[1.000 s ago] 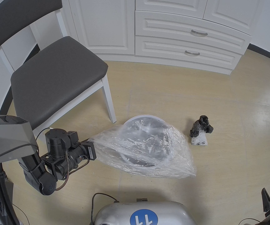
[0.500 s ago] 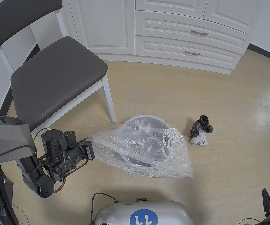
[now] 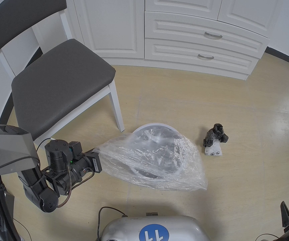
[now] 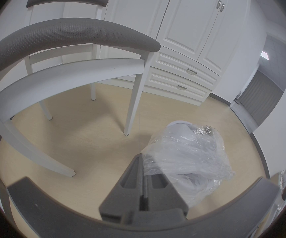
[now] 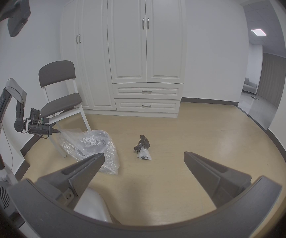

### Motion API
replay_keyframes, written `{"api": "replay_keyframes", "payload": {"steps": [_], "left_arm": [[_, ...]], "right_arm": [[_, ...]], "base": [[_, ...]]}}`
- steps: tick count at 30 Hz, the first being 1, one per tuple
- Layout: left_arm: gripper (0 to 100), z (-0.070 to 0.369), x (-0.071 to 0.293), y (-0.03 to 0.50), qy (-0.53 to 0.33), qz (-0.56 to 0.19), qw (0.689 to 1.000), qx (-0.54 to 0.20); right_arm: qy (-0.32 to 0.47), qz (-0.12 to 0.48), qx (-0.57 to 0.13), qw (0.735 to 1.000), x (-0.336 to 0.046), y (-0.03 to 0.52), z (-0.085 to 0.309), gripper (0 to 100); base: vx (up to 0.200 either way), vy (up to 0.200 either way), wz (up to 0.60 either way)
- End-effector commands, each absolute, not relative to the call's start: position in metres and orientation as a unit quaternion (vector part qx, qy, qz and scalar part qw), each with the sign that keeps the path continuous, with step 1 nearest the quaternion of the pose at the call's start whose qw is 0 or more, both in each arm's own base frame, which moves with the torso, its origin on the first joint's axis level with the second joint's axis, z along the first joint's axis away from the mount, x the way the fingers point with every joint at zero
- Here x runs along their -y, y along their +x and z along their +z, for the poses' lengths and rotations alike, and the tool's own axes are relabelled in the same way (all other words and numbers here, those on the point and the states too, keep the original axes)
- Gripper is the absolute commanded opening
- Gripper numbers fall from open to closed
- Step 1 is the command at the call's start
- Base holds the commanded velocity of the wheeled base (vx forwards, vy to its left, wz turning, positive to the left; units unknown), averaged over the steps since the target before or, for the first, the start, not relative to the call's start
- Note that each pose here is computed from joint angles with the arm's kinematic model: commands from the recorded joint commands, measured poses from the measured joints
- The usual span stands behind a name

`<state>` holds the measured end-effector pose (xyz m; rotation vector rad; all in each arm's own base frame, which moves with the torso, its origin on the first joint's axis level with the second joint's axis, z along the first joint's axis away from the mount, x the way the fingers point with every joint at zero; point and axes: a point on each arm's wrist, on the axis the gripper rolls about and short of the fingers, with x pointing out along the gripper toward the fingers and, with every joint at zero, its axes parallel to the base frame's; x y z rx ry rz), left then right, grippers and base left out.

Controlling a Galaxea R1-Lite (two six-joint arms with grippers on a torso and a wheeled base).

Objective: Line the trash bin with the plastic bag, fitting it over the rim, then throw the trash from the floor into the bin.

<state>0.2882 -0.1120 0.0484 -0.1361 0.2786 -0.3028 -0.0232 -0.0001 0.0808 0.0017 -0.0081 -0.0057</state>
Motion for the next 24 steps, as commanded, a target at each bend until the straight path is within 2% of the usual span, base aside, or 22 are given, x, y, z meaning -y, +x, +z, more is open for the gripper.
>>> {"api": "replay_keyframes", "payload": {"steps": [1, 24], "left_arm": [[0, 0.0480, 0.1118, 0.2886, -0.068, -0.150, 0.977, -0.138], [0, 0.0473, 0.1171, 0.2878, -0.066, -0.158, 0.975, -0.139]], "right_arm": [[0.001, -0.003, 0.002, 1.000, 0.0001, -0.0228, 0.0758, 100], [0.001, -0.003, 0.002, 1.000, 0.0001, -0.0228, 0.0758, 100]], "base": [[0.000, 0.000, 0.00], [0.000, 0.000, 0.00]]}}
